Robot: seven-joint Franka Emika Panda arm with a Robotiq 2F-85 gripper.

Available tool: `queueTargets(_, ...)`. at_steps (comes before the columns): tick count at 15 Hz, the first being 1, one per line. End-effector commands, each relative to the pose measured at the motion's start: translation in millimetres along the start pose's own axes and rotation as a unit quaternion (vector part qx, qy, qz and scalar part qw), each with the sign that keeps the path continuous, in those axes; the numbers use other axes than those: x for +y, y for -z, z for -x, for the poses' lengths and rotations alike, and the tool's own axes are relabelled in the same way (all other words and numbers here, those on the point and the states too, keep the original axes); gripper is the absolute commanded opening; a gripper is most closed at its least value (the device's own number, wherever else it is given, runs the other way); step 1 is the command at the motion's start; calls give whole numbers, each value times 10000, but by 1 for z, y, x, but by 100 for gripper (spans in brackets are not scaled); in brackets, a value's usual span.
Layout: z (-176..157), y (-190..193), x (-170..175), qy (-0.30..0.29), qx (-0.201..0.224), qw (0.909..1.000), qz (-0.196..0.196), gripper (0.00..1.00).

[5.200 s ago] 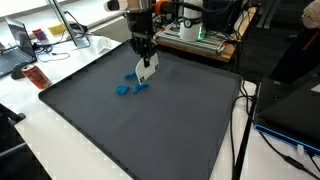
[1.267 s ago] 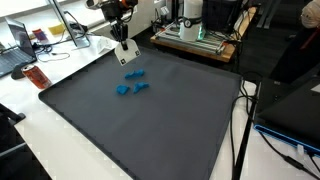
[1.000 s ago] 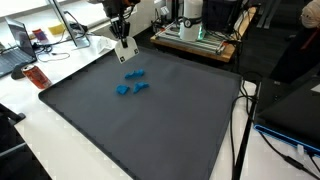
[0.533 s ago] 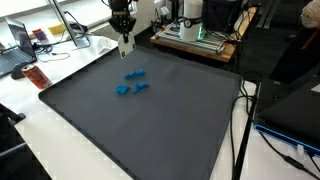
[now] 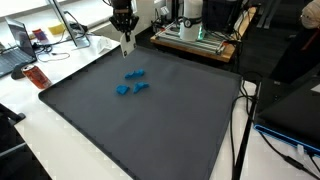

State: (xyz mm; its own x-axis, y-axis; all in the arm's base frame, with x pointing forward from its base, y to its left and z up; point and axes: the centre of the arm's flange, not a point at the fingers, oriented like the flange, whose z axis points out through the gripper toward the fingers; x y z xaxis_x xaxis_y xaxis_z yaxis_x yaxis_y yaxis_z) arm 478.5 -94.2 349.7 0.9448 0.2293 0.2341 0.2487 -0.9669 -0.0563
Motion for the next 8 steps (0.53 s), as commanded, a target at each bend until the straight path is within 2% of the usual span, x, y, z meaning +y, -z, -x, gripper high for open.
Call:
queueTargets(1, 0, 0, 0, -1, -1, 10000, 0, 4)
queueTargets(2, -3, -3, -2, 197, 12, 9998, -9, 1)
queueTargets(8, -10, -29, -7, 723, -113, 9973, -49, 1)
